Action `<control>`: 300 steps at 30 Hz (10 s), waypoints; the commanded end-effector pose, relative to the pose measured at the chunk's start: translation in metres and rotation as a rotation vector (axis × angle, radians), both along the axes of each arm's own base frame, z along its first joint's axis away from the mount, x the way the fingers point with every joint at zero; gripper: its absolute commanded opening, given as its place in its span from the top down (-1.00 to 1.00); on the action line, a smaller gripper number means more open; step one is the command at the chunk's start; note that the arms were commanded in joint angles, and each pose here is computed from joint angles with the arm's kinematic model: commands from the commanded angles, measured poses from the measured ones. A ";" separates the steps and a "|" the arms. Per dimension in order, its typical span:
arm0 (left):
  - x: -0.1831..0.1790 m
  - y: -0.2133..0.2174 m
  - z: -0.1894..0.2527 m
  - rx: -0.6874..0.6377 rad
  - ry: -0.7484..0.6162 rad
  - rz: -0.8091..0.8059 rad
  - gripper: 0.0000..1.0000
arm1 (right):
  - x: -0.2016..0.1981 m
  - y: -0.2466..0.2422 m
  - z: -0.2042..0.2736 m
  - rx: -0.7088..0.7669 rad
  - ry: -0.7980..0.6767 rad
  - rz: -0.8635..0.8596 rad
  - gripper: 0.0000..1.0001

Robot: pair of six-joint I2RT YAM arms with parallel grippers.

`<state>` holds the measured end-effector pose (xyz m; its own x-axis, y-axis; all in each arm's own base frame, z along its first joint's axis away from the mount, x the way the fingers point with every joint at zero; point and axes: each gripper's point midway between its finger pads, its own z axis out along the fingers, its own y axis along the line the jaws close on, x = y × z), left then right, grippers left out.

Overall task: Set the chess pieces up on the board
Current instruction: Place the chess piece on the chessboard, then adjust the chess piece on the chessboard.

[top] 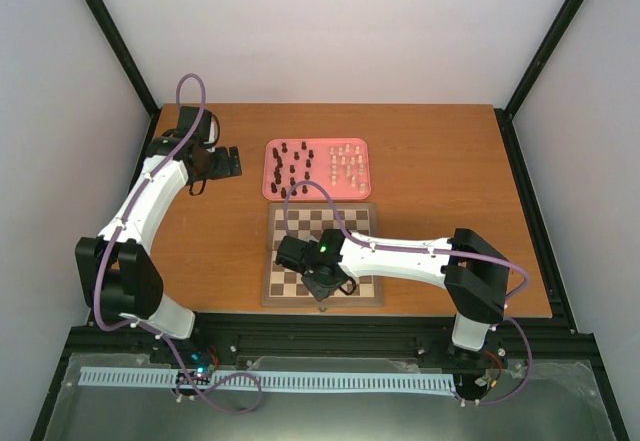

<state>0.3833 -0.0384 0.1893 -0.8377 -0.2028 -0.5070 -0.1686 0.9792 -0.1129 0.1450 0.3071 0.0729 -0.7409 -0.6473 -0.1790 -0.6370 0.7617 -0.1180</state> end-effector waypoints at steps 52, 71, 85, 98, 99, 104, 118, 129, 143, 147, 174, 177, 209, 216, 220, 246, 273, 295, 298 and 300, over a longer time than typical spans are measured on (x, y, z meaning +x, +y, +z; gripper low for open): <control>0.006 -0.001 0.010 -0.001 -0.032 0.000 -0.99 | 0.013 0.001 0.021 -0.021 -0.097 0.014 0.17; 0.007 0.000 0.007 0.006 -0.024 0.003 -0.99 | 0.021 0.000 0.028 -0.025 -0.112 0.024 0.14; 0.007 0.001 0.008 0.016 -0.022 0.004 -1.00 | 0.040 0.011 0.033 0.016 -0.108 0.023 0.09; 0.007 0.003 0.004 0.028 -0.012 0.007 -0.99 | 0.047 -0.006 -0.004 0.034 0.159 0.005 0.10; 0.007 0.004 0.004 0.031 -0.013 0.008 -0.99 | 0.046 -0.006 -0.004 0.036 0.164 0.013 0.10; 0.007 0.004 0.002 0.034 -0.006 0.009 -0.99 | 0.036 -0.004 -0.009 0.063 0.213 0.022 0.11; 0.008 0.004 -0.001 0.035 -0.002 0.010 -0.99 | 0.027 -0.011 -0.017 0.059 0.242 0.013 0.12; 0.008 0.003 -0.003 0.032 0.003 0.008 -0.99 | 0.038 -0.018 -0.018 0.013 0.190 -0.018 0.10; 0.009 0.003 -0.002 0.029 0.000 0.006 -0.99 | 0.050 -0.010 -0.014 0.052 0.163 -0.040 0.10; 0.008 0.003 -0.002 0.029 0.002 0.008 -0.99 | 0.055 -0.006 -0.011 0.086 0.163 -0.044 0.10; 0.007 0.004 -0.005 0.037 0.007 0.010 -0.99 | 0.033 -0.006 -0.017 0.119 0.264 -0.001 0.12; 0.006 0.005 -0.006 0.040 0.008 0.010 -0.99 | 0.032 -0.009 -0.019 0.111 0.269 -0.003 0.12; 0.011 0.004 -0.010 0.039 0.021 0.010 -1.00 | 0.045 0.001 -0.022 0.091 0.239 0.008 0.12; 0.011 0.004 -0.011 0.042 0.022 0.010 -0.99 | 0.044 -0.005 -0.028 0.067 0.240 0.009 0.13; 0.011 0.005 -0.012 0.043 0.025 0.010 -0.99 | 0.040 -0.009 -0.033 0.058 0.250 0.008 0.13; 0.012 0.006 -0.014 0.053 0.030 0.013 -0.99 | 0.059 -0.006 -0.028 0.041 0.190 -0.014 0.12; 0.014 0.003 -0.011 0.035 0.021 0.010 -1.00 | 0.015 0.001 0.037 0.114 0.241 -0.019 0.17; 0.013 0.003 -0.018 0.036 0.034 0.009 -0.99 | 0.002 0.004 0.020 0.105 0.299 0.013 0.21; 0.013 0.003 -0.018 0.036 0.035 0.009 -0.99 | -0.001 0.003 0.018 0.096 0.303 0.018 0.21; 0.013 0.003 -0.017 0.037 0.032 0.008 -0.99 | -0.002 0.003 0.016 0.091 0.306 0.016 0.22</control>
